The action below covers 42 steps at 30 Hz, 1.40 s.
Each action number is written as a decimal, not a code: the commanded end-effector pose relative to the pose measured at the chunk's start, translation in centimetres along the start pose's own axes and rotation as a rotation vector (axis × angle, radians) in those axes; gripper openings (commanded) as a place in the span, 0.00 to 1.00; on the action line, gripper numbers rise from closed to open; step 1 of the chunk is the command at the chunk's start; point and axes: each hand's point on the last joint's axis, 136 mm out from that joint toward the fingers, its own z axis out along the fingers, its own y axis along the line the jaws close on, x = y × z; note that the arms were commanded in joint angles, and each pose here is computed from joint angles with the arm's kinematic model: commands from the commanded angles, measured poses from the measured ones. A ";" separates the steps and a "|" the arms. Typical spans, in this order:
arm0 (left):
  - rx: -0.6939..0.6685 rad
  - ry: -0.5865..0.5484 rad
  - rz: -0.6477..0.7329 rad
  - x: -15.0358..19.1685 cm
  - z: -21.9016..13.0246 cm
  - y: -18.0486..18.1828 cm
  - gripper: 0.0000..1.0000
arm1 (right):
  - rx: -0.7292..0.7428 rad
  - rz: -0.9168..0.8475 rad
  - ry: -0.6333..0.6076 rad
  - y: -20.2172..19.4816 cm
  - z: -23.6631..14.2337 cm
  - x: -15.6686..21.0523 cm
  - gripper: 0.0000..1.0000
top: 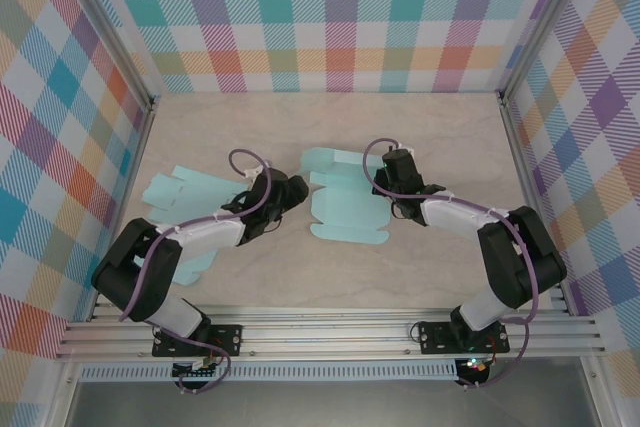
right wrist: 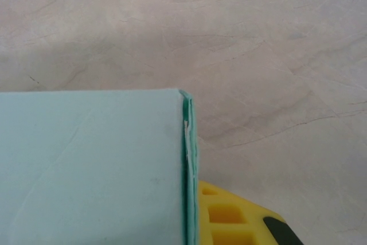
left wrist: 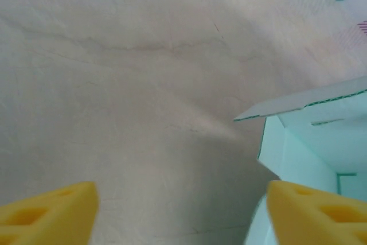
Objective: Fold the paper box
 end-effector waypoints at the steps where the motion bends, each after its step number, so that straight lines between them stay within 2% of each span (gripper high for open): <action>1: 0.134 0.100 -0.044 1.8 0.1 -2.2 0.60 | -0.006 0.019 -0.027 0.5 -0.5 -0.8 0.00; 7: 0.244 0.125 -0.064 2.3 1.3 -4.5 0.56 | -0.008 0.012 -0.031 0.4 -0.9 -0.6 0.00; 11: 0.243 0.097 -0.061 1.6 1.9 -4.9 0.56 | -0.019 0.013 -0.037 0.6 -1.0 -0.6 0.00; 17: 0.253 0.060 -0.034 0.7 2.6 -5.7 0.44 | -0.036 0.011 -0.030 1.0 -1.0 -0.2 0.00; 21: 0.231 0.021 -0.010 -0.2 2.8 -5.8 0.43 | -0.048 0.007 -0.023 1.3 -1.0 0.2 0.00; 25: 0.244 0.010 0.012 -0.7 2.5 -6.6 0.29 | -0.056 0.004 -0.021 1.6 -0.9 0.2 0.00; 37: 0.302 0.041 0.029 -0.3 3.0 -8.8 0.13 | -0.079 -0.005 -0.003 2.5 -0.5 0.9 0.00; 42: 0.285 0.062 0.019 0.5 4.0 -8.4 0.01 | -0.087 -0.013 0.001 2.9 -0.4 1.1 0.00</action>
